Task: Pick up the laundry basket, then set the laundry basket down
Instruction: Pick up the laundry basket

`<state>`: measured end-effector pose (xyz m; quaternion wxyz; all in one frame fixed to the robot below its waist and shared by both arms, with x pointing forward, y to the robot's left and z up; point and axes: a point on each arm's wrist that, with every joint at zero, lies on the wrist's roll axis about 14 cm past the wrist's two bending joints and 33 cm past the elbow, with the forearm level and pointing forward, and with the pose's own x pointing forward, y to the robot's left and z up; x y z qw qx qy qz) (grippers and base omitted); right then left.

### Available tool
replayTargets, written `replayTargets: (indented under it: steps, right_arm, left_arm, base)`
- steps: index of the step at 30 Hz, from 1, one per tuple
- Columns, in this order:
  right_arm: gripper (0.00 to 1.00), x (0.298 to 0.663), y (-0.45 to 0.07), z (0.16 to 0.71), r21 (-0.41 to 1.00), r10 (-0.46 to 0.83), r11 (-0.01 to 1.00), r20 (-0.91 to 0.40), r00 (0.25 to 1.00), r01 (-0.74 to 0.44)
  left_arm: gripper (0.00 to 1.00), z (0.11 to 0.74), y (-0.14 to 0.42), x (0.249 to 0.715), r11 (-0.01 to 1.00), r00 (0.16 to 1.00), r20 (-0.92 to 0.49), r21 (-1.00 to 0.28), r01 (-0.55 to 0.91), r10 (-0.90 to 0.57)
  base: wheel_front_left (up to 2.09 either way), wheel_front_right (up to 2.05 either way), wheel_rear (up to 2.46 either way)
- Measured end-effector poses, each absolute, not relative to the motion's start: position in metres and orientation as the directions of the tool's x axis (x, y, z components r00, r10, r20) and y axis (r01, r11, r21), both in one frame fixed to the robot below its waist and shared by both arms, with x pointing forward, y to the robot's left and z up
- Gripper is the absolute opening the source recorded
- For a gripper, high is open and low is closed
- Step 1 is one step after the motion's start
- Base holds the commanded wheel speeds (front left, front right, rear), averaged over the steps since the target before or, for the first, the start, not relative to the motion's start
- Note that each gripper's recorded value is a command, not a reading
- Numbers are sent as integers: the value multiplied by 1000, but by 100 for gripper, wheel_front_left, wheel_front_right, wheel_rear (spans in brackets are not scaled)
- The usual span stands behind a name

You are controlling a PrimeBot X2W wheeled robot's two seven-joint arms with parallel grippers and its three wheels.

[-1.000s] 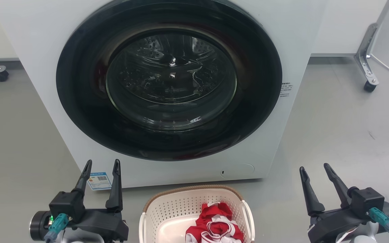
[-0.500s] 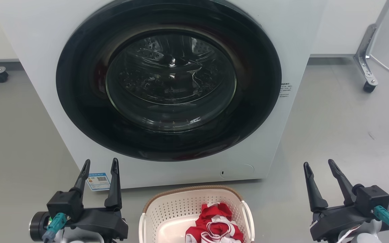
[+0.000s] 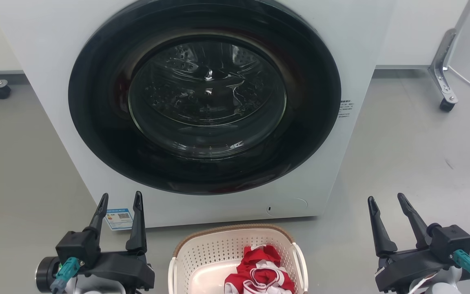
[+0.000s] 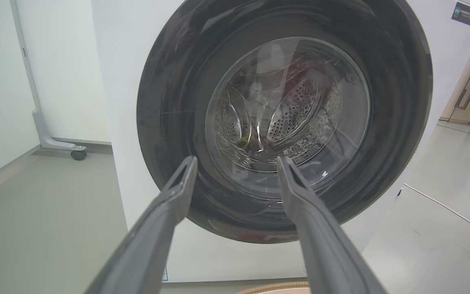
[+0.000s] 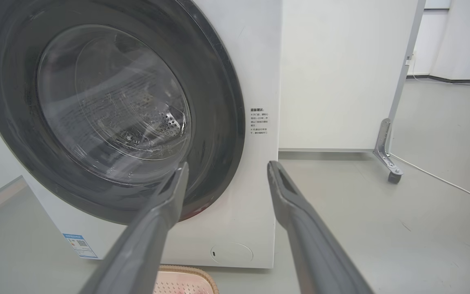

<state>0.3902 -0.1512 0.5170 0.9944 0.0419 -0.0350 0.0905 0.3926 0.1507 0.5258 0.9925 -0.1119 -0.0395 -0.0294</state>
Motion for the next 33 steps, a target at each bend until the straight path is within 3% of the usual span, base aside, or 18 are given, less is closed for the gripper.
replayTargets:
  steps: [22,33]
  right_arm:
    - [100,394,-147,507,97,189,976,55,980,-193]
    - [100,421,-147,488,109,190,976,10,982,-190]
  left_arm:
    - [100,515,149,397,974,998,46,-219,62,-54]
    - [100,491,142,420,972,997,-28,-227,67,-75]
  base:
    - [0,0,0]
    - [0,0,0]
